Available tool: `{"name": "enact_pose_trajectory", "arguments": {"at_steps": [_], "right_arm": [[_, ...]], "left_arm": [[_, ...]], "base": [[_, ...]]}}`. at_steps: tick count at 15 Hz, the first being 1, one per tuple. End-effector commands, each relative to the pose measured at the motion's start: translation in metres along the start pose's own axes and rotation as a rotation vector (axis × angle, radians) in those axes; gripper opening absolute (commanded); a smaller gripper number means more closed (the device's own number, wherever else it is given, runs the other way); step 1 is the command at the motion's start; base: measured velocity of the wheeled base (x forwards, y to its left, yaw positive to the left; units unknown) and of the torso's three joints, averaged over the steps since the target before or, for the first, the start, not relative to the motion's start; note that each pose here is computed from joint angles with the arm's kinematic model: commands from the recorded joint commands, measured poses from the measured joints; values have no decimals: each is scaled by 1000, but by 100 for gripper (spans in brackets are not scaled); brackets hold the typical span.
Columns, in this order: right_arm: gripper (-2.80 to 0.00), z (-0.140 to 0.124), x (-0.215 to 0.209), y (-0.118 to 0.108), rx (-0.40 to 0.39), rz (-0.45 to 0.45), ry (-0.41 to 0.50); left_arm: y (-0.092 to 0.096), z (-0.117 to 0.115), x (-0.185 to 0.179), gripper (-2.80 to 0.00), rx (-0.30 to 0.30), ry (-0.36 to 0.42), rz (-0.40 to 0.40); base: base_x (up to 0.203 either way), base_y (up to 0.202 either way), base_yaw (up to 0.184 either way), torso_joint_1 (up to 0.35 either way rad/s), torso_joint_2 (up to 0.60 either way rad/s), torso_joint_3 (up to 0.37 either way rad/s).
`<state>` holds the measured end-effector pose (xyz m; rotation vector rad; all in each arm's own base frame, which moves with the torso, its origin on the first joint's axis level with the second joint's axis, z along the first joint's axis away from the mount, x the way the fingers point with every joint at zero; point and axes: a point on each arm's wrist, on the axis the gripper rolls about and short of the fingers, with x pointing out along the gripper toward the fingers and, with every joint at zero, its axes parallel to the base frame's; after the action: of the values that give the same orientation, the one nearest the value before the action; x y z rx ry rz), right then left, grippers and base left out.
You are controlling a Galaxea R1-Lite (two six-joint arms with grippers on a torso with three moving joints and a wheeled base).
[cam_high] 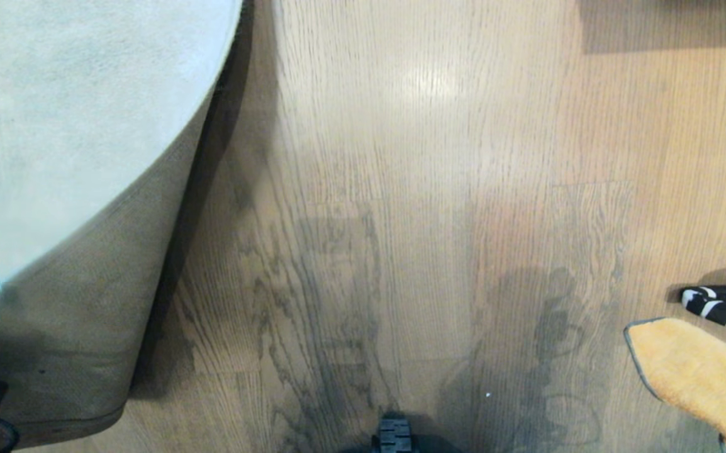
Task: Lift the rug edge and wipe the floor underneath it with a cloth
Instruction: Lay down the carpet
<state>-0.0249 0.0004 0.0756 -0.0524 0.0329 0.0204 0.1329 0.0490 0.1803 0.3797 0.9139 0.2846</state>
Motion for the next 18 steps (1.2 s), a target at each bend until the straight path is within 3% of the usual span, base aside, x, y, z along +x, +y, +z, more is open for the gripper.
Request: {"name": "enact_pose_trajectory", "arguments": {"at_steps": [1,9,18], "right_arm": [[-280,0,0,0,-1,1,3],[-280,0,0,0,-1,1,3],[-280,0,0,0,-1,1,3]], "left_arm": [[-2,0,0,-280,-38,-11,-27],[-19,6,-5,-280,-70,-75,-164],[-24,-1,-3,-280,-65,-58,-180]], "base": [[0,0,0,0,0,0],[0,0,0,0,0,0],[0,0,0,0,0,0]]}}
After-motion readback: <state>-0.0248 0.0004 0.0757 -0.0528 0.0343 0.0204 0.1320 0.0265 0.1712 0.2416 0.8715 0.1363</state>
